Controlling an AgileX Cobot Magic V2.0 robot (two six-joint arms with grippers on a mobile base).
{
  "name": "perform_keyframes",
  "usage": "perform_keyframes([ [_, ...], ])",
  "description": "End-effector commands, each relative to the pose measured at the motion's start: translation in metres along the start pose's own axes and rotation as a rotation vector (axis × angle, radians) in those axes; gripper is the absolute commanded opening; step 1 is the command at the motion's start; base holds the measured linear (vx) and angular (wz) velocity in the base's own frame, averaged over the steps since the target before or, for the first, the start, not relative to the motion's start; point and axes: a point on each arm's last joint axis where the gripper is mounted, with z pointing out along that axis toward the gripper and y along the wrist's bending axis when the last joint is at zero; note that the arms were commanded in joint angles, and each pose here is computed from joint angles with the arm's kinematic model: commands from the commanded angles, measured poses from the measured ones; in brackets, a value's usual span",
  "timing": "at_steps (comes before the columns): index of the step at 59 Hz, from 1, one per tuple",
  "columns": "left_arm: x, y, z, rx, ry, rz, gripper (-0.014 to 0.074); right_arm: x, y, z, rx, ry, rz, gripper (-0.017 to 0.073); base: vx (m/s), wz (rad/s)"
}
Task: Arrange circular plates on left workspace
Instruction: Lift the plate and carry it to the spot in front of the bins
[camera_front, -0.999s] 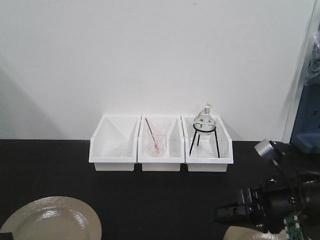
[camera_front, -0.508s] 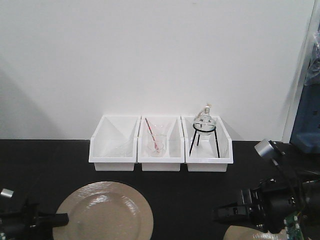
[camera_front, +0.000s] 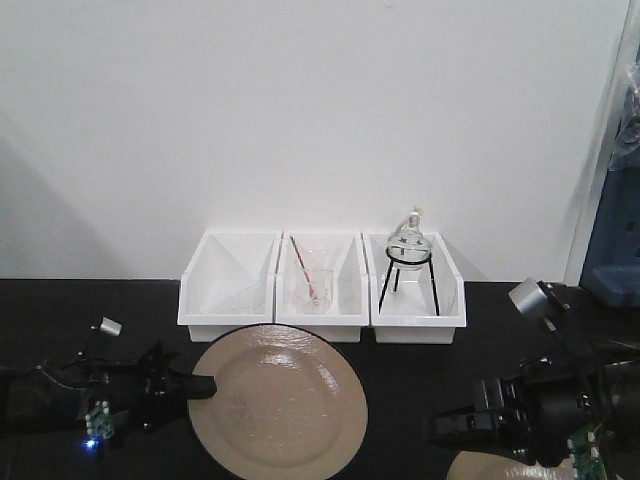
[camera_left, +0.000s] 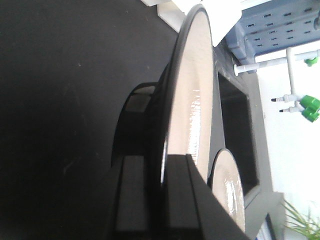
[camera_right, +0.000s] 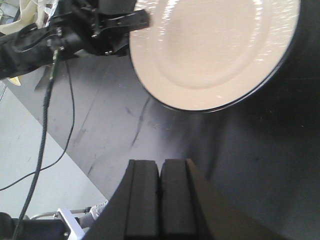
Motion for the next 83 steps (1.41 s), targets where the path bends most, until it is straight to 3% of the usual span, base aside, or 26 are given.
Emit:
perform_keyframes([
  [1,-0.015,-0.039,0.001,0.196,-0.054,-0.061,0.0000,-0.010,0.015,-0.010,-0.041,-0.067,-0.030,-0.0001,0.00,0.00],
  [13,-0.016,-0.036,0.030,0.206,-0.010,-0.085,0.0000,-0.010,0.015,-0.010,-0.040,-0.068,-0.032,-0.0001,0.00,0.00],
  [25,-0.016,-0.039,0.054,0.217,0.018,-0.065,0.0000,-0.010,0.015,-0.010,-0.039,-0.069,-0.061,-0.0001,0.00,0.00],
  [42,-0.017,-0.030,0.063,0.136,-0.028,-0.105,0.0031,-0.010,0.015,-0.010,-0.039,-0.069,-0.067,-0.0001,0.00,0.00],
  [48,-0.018,-0.028,0.064,0.123,-0.037,-0.087,0.0106,-0.010,0.015,-0.010,-0.040,-0.069,-0.067,-0.0001,0.00,0.00],
  [59,-0.018,-0.029,0.064,0.122,-0.042,0.027,0.0322,-0.010,0.015,-0.010,-0.043,-0.065,-0.067,-0.0001,0.00,0.00],
  [68,-0.019,-0.028,0.063,0.118,-0.046,0.038,0.0472,-0.010,0.016,-0.010,-0.048,-0.060,-0.067,-0.0001,0.00,0.00],
  [75,-0.022,-0.025,0.060,0.108,-0.055,0.038,0.0524,-0.009,0.016,-0.010,-0.051,-0.058,-0.067,-0.0001,0.00,0.00],
  [83,-0.028,-0.017,0.051,0.083,-0.052,0.071,0.0524,-0.009,0.016,-0.010,-0.051,-0.058,-0.067,-0.0001,0.00,0.00],
])
